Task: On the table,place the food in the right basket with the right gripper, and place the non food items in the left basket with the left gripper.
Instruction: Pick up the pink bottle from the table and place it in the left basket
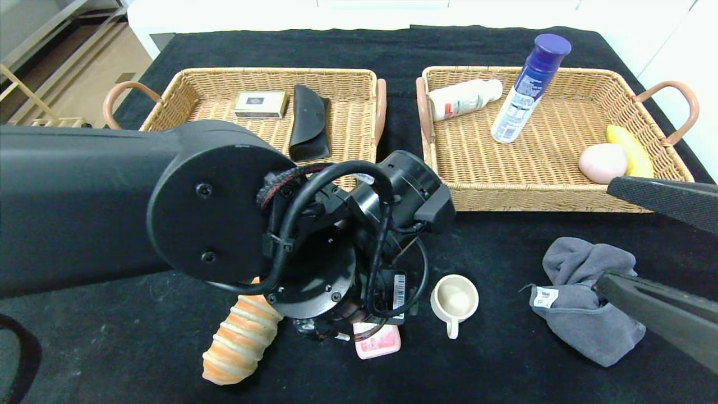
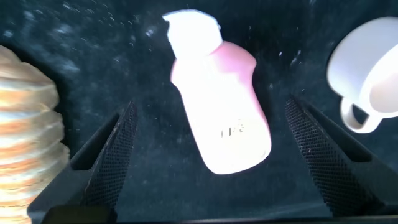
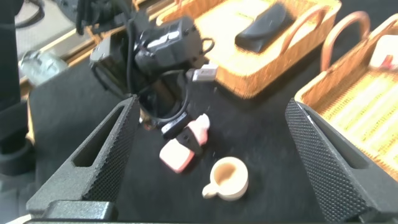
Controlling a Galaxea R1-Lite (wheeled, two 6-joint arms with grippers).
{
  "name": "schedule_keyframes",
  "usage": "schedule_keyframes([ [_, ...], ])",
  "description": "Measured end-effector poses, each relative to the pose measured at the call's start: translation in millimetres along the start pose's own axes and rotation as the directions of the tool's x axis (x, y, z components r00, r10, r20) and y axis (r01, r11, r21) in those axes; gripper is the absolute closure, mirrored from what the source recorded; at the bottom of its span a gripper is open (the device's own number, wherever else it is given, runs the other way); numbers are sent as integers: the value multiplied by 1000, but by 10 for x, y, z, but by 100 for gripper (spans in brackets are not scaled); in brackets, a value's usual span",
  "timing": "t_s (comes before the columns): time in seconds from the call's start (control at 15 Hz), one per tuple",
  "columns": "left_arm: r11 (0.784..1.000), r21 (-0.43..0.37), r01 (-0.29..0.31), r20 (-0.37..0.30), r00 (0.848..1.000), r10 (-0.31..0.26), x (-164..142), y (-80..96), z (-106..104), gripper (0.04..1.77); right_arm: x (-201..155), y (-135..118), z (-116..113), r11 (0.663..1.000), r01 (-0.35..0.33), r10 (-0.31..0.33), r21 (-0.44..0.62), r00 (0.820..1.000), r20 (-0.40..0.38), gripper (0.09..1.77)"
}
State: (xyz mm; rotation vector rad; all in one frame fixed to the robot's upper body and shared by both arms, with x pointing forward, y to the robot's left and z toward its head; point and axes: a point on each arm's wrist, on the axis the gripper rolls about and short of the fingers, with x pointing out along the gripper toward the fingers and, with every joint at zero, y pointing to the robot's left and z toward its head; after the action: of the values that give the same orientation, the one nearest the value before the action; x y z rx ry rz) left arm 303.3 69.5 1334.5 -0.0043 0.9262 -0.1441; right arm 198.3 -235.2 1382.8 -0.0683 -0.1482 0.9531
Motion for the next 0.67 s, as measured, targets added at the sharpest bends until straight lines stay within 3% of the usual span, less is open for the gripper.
schedule_keyframes([
  [0.67,1000,9,-21,-43,999,21,179,-30,-42,12,-27,10,13,1000,-3,3,0,1000,-1,15],
])
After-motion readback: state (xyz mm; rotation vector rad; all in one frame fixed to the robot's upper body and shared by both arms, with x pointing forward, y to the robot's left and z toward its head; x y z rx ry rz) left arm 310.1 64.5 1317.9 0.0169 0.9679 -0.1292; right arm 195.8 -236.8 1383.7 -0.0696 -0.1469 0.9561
